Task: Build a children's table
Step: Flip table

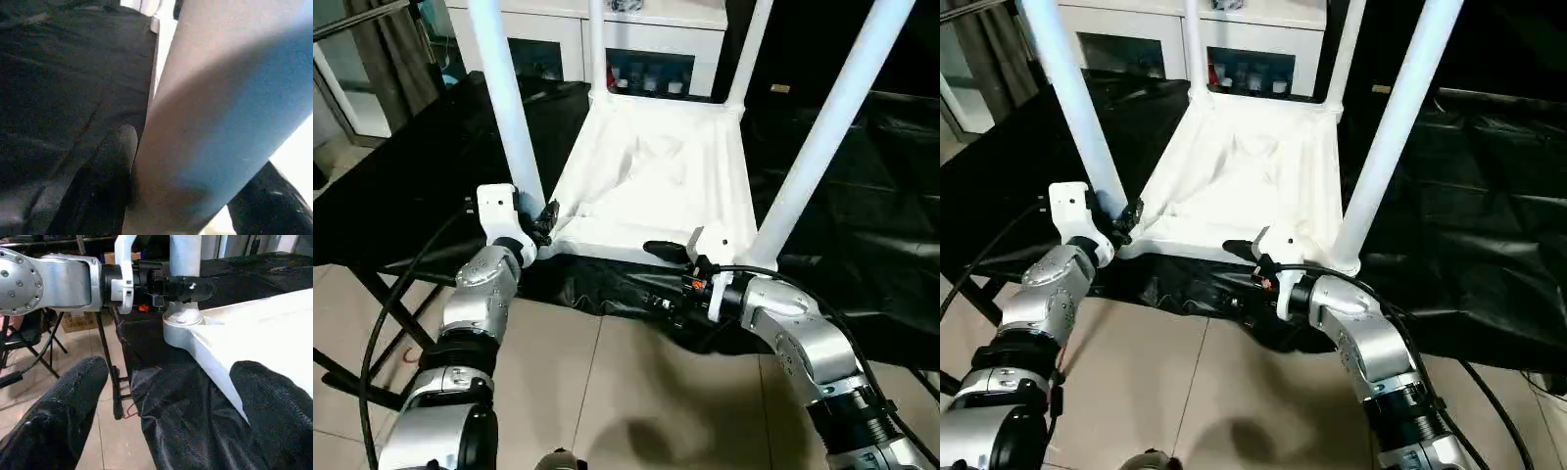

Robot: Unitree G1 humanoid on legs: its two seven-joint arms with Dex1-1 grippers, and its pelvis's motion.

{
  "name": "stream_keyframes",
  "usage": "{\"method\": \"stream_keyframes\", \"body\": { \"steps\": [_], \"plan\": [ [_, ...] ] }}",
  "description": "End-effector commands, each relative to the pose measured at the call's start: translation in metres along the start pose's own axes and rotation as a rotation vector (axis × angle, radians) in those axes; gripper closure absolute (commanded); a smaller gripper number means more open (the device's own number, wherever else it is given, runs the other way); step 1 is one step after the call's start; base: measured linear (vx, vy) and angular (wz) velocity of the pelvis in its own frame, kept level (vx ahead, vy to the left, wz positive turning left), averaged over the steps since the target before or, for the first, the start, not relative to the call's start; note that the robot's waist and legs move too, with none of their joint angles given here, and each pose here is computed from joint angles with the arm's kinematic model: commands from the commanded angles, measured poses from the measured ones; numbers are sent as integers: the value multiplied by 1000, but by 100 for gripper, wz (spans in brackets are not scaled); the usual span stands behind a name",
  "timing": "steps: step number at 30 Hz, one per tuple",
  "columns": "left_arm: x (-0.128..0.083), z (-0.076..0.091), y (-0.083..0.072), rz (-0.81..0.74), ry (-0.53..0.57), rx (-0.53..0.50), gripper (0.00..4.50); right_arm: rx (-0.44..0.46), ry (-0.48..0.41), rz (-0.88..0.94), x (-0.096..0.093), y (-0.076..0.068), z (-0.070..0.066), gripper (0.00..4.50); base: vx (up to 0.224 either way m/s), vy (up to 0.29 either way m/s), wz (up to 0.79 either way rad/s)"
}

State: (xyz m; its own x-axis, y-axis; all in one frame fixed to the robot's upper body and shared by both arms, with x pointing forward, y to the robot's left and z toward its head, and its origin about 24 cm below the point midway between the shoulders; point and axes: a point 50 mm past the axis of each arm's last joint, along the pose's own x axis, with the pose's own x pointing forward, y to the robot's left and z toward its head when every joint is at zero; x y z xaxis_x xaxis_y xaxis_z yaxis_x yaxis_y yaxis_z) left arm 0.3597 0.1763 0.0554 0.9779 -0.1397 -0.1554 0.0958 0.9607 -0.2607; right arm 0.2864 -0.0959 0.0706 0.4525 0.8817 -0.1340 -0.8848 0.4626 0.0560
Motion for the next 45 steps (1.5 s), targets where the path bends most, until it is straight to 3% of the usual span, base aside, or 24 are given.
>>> {"method": "stream_keyframes", "body": {
  "steps": [1, 7, 9, 10, 11, 12, 14, 15, 17, 21, 25, 30, 40, 45],
  "plan": [
    [5, 4, -10, 9, -23, -250, 212, 4, 6, -19, -1, 0, -4, 0, 0, 0, 0],
    [5, 6, -22, 15, -28, -374, 212, 11, -3, -38, -1, 0, -4, 0, 0, 0, 0],
    [5, 7, -30, -1, -30, -404, 212, 40, 4, -126, 0, -8, -7, 0, 0, 0, 0],
    [3, 8, -39, -19, -27, -416, 212, 103, -4, -292, 1, -24, -10, 0, 0, 0, 0],
    [3, 8, -39, -19, -27, -416, 212, 103, -4, -292, 1, -24, -10, 0, 0, 0, 0],
    [0, 7, -47, -32, -25, -414, 213, 190, -63, -373, 2, -32, -8, 0, 0, 0, 0],
    [-1, 7, -48, -33, -25, -414, 213, 199, -70, -380, 2, -33, -8, 0, 0, 0, 0],
    [-4, 4, -53, -38, -18, -431, 213, 289, -149, -415, 4, -38, -3, 0, 0, 0, 0],
    [-5, 3, -54, -38, -14, -441, 213, 336, -175, -458, 4, -44, -2, 0, 0, 0, 0],
    [-6, 2, -55, -37, -11, -454, 213, 374, -199, -489, 4, -48, -2, 0, 0, 0, 0],
    [-12, -1, -58, -31, 8, -490, 213, 572, -324, -571, 3, -64, 2, 0, 0, 0, 0],
    [-16, -3, -59, -20, 18, -501, 213, 661, -352, -649, 3, -74, 2, 0, 0, 0, 0],
    [-17, -3, -57, -7, 21, -509, 213, 676, -338, -667, -2, -76, -1, 0, 0, 0, 0],
    [-18, -4, -63, -45, 45, -500, 213, 709, -398, -666, -4, -83, 6, 0, 0, 0, 0]
  ]
}}
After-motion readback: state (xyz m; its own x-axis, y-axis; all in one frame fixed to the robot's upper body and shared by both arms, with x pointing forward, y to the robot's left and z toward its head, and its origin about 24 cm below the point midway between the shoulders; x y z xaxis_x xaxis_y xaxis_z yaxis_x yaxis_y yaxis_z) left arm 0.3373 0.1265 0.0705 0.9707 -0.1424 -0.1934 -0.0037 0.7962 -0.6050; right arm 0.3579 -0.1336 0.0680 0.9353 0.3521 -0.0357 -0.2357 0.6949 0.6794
